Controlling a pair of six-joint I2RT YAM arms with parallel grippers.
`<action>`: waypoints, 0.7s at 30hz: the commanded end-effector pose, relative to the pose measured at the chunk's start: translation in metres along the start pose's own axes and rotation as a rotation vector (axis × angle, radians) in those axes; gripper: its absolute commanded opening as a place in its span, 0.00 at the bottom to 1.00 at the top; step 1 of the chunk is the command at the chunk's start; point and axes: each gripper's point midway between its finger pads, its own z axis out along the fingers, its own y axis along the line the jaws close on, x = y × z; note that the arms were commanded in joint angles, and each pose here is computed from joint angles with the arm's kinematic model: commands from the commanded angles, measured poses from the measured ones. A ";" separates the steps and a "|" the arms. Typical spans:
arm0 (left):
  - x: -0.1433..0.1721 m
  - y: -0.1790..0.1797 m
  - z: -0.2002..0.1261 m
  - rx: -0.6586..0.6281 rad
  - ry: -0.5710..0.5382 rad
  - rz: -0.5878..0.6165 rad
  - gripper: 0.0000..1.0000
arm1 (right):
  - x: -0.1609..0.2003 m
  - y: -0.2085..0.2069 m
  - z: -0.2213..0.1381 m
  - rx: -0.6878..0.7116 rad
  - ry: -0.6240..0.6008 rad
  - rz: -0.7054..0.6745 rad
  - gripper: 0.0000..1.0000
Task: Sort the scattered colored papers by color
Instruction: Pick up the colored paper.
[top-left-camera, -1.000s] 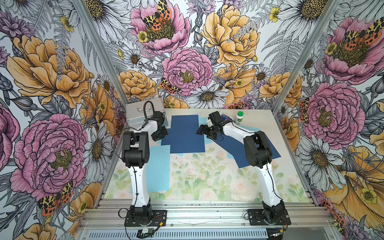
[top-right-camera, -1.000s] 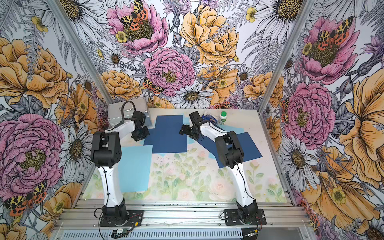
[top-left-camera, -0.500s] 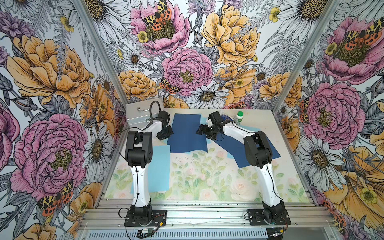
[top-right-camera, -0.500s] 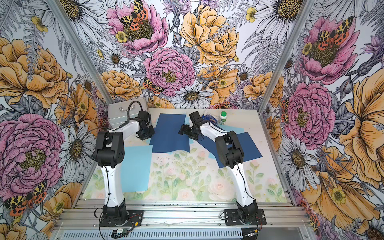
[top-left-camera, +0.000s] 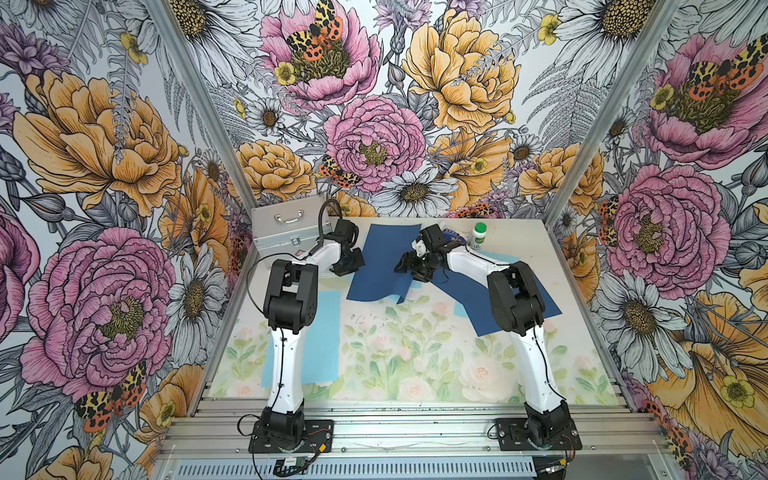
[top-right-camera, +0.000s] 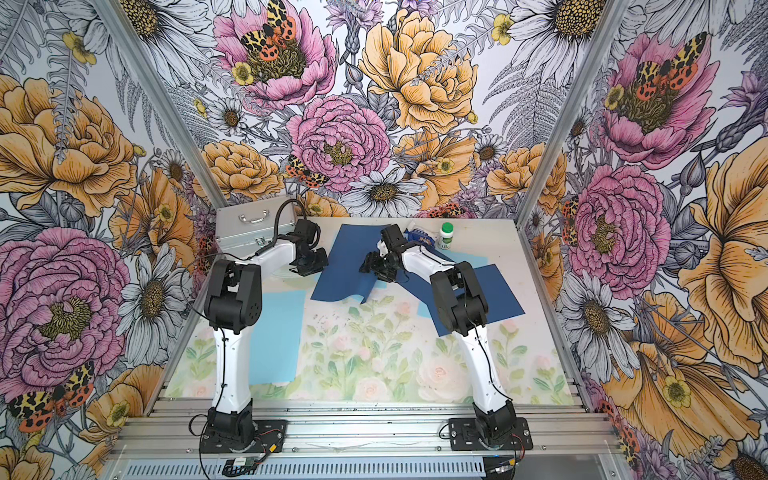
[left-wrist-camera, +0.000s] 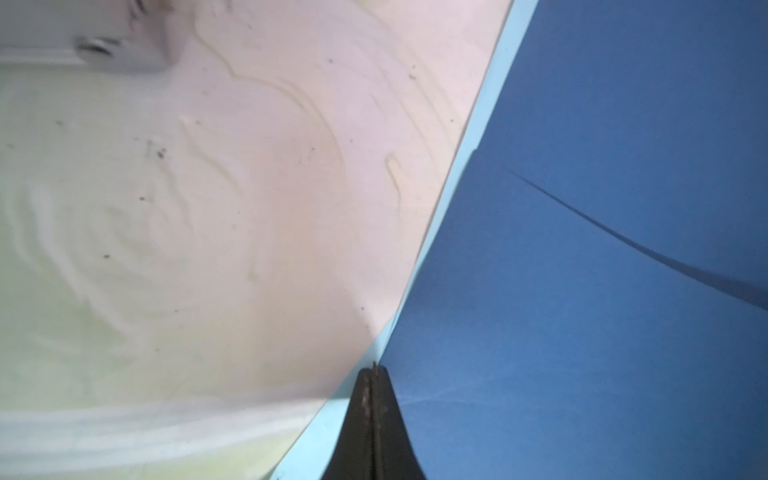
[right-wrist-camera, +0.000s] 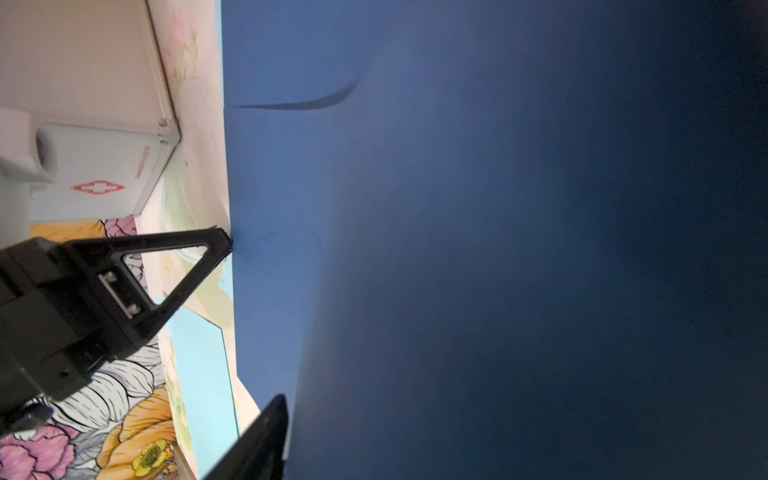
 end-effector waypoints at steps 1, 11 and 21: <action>0.043 0.002 0.029 -0.006 0.155 -0.005 0.00 | 0.008 -0.008 -0.002 0.016 0.024 0.021 0.55; -0.006 -0.032 -0.053 0.122 -0.013 -0.015 0.86 | 0.002 0.013 -0.040 -0.011 -0.038 0.000 0.44; 0.033 -0.084 -0.124 0.378 -0.075 -0.139 0.98 | -0.002 0.023 -0.060 -0.054 -0.085 0.016 0.38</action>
